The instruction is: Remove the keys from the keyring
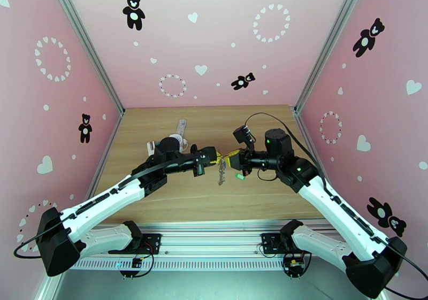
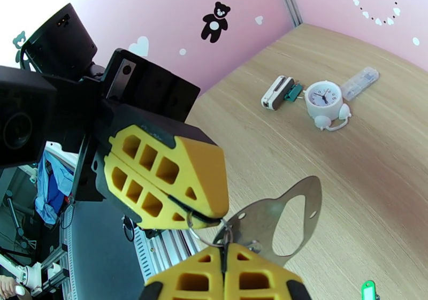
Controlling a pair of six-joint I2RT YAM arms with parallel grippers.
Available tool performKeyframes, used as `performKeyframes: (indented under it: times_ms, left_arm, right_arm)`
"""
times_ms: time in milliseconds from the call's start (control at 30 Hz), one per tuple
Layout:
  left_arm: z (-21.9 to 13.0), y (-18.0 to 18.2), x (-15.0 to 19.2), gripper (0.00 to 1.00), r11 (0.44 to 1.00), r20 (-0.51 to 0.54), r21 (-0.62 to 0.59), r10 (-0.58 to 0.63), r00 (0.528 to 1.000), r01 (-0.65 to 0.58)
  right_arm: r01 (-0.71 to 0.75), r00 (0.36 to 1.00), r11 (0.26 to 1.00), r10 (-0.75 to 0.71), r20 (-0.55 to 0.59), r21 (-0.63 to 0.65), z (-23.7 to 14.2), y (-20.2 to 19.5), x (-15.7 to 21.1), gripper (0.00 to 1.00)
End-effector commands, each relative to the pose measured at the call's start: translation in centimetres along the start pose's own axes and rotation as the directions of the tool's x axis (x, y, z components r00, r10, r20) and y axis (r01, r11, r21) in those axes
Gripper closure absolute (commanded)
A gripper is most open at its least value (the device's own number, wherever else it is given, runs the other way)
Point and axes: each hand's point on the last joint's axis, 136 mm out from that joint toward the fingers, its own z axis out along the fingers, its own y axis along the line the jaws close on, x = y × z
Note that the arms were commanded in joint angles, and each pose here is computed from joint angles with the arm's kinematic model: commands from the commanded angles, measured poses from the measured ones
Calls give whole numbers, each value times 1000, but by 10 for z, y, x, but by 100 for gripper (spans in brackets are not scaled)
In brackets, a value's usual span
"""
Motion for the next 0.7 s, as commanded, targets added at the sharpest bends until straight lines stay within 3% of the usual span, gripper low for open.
performKeyframes:
  times_ms: [0, 667]
  left_arm:
    - [-2, 25, -23, 97, 994, 26, -101, 51, 998, -48]
    - [-4, 30, -17, 97, 987, 4, -161, 26, 1000, -25]
  right_arm:
    - [-4, 1000, 1000, 4, -29, 17, -5, 6, 3, 100]
    - [51, 998, 990, -53, 15, 128, -17, 5, -4, 100]
